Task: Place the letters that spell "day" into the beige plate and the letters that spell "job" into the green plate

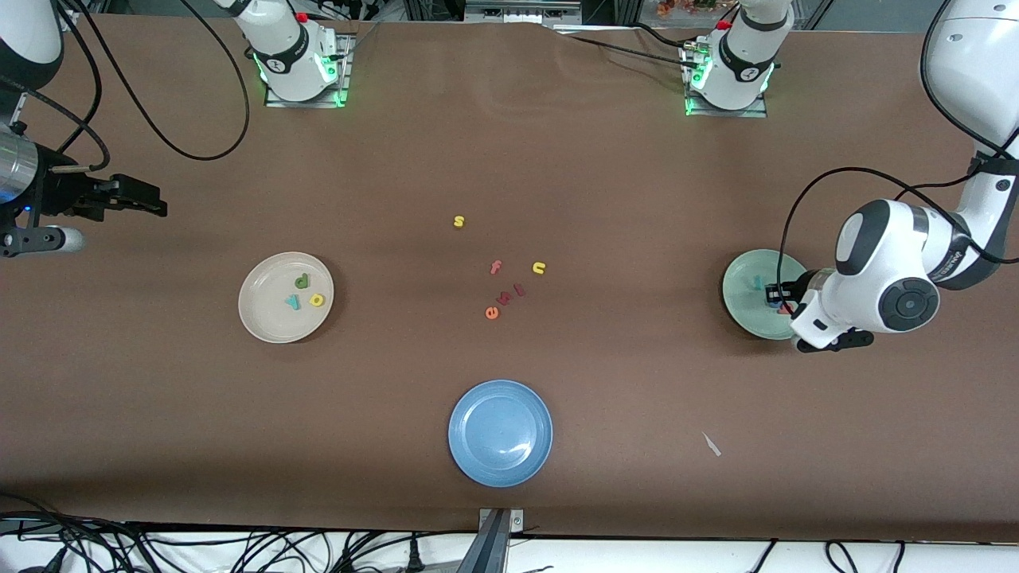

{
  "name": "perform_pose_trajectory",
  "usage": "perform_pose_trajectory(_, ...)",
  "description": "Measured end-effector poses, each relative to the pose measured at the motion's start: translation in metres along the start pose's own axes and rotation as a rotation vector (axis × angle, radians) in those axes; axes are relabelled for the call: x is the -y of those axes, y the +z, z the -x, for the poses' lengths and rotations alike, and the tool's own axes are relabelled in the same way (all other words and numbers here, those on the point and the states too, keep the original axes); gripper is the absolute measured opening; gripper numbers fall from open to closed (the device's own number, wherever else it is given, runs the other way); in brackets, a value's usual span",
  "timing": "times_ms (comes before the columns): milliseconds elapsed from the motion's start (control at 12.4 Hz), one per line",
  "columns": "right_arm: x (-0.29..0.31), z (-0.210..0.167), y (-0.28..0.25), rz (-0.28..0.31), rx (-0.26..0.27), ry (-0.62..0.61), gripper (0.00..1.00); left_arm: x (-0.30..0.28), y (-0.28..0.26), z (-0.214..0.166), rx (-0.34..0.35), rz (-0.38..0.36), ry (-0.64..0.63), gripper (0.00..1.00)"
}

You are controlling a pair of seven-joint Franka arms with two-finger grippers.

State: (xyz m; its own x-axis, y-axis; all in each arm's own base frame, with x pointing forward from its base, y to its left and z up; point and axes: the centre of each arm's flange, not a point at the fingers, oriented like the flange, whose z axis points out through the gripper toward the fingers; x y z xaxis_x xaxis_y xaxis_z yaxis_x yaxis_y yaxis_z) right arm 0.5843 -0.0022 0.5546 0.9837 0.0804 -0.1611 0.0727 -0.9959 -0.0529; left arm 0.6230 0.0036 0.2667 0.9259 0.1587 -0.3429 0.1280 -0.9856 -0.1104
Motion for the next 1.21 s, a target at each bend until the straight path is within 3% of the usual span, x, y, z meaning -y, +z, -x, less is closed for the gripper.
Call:
perform_pose_trajectory(241,0.009,-0.001,-0.004,0.004,-0.009,-0.016,1.00,0.014,-0.039,-0.003,-0.075,0.008,-0.030,0.95)
perform_pose_trajectory(321,0.012,-0.001,-0.005,0.012,-0.010,-0.021,1.00,0.024,-0.056,-0.004,-0.104,0.011,-0.047,1.00)
perform_pose_trajectory(723,0.011,0.000,-0.022,0.039,-0.043,-0.022,1.00,0.041,-0.072,-0.003,-0.134,0.015,-0.060,1.00)
perform_pose_trajectory(1205,0.008,0.001,-0.022,0.045,-0.038,-0.017,1.00,0.060,-0.092,0.004,-0.165,0.010,-0.093,1.00)
